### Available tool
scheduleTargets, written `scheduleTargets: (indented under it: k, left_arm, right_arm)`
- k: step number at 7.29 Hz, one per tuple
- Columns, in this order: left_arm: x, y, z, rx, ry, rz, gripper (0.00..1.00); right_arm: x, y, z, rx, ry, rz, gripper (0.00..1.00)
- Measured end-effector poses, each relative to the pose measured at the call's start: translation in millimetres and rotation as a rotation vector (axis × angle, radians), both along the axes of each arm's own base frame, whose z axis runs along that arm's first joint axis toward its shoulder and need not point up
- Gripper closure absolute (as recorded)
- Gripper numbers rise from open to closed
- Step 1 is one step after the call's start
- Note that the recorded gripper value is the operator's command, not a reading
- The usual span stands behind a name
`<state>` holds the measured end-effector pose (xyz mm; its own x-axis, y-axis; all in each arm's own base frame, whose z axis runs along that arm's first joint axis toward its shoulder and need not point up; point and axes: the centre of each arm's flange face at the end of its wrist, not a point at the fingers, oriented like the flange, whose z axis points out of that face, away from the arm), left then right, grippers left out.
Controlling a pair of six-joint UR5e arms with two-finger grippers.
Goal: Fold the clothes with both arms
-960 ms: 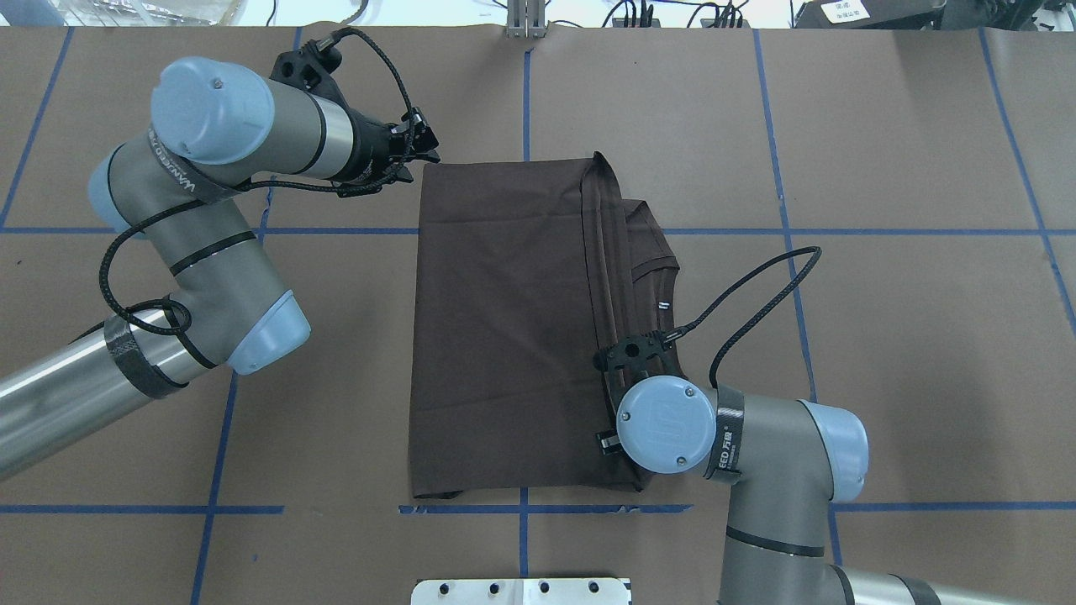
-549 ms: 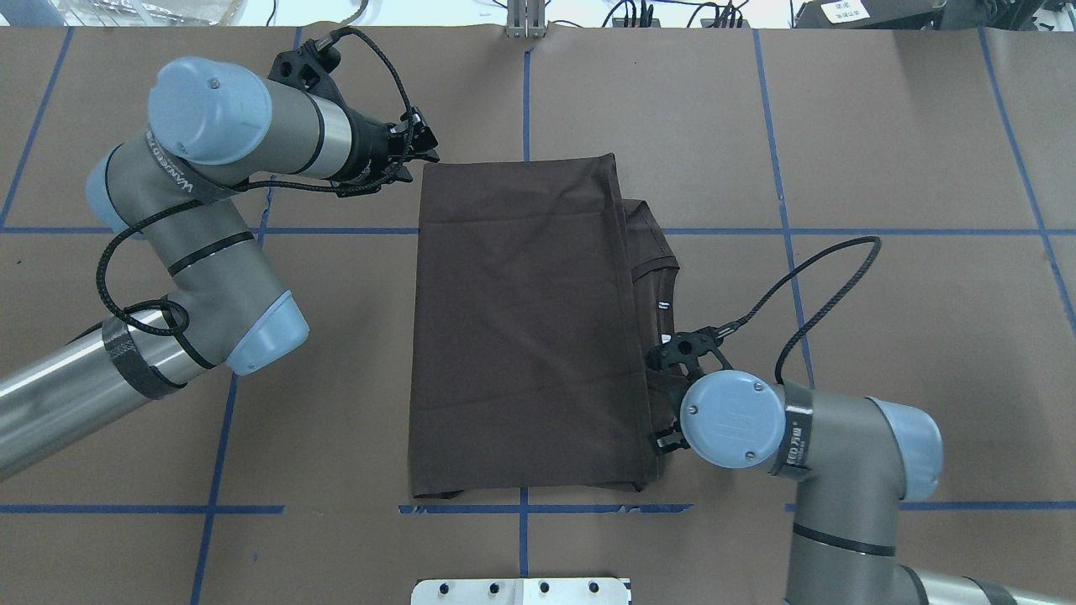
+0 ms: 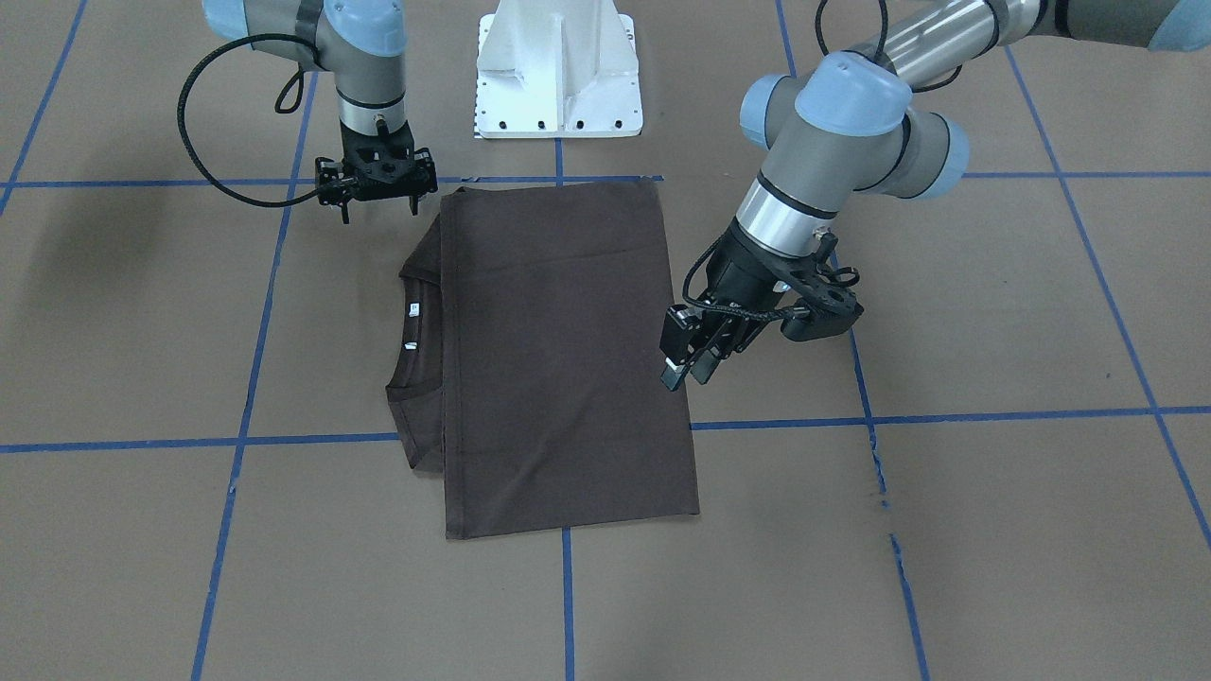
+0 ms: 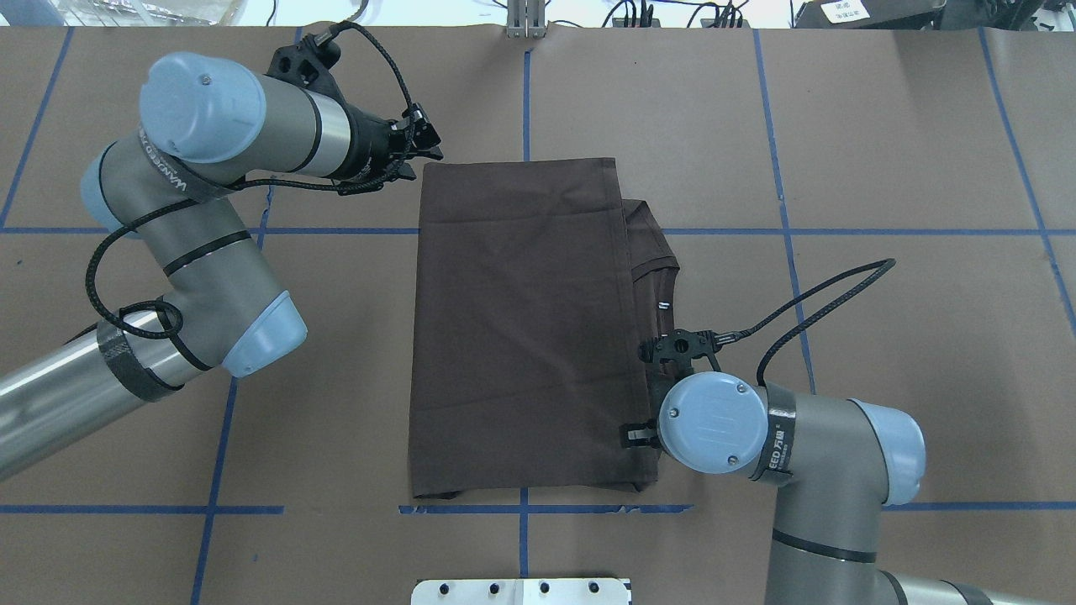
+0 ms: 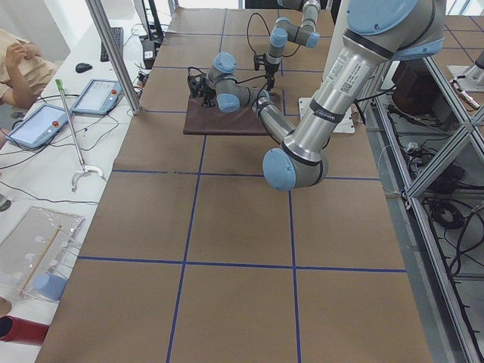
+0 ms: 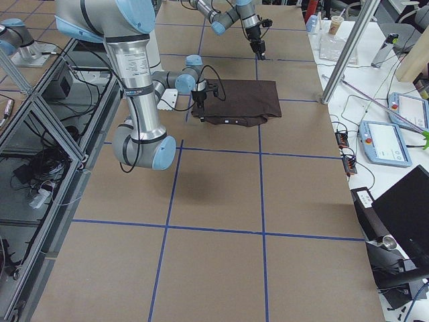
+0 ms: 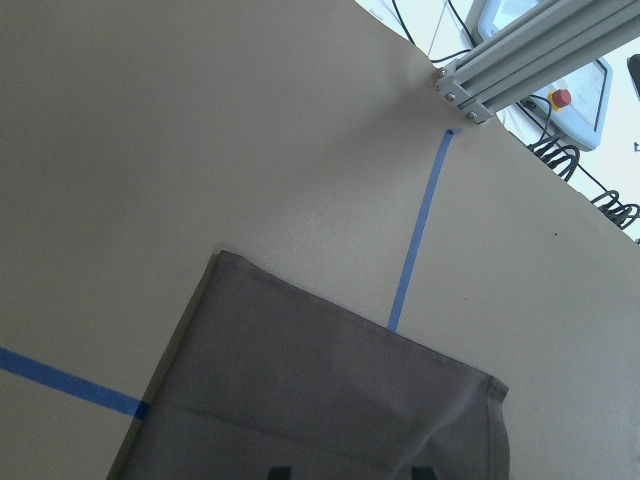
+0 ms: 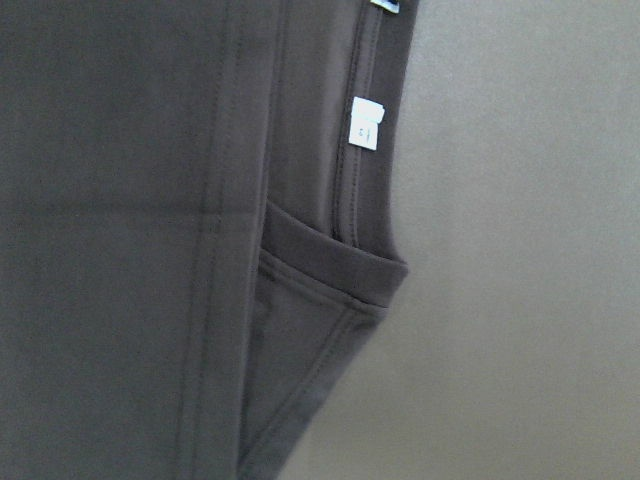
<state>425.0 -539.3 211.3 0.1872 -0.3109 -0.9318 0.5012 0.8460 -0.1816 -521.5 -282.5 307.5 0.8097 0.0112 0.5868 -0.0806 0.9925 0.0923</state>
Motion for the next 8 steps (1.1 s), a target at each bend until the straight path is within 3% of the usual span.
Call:
scheduleTargets:
  k: [2,4,6,8]
  left_arm:
    - [-0.6,0.5,-0.7,0.001,0.001,0.0,0.5]
    - [-0.7,0.6,-1.1,0.002,0.002,0.0,0.5]
    - [-0.8,0.7,-1.5,0.002,0.003,0.0,0.5]
    - [-1.0,0.8,-1.8,0.001,0.004,-0.001,0.5]
  right_arm:
    - [-15.0,1.5,-3.6,-0.226,-0.151,0.28,0.18]
    - [-23.3,7.9,-2.6,-0.409,-0.243,0.438,0.23]
    - [-26.1,13.2,-2.5,-0.474,-0.258,0.492,0.3]
    - [-25.8,14.4,-2.0,-0.484,-0.258,0.5,0.3]
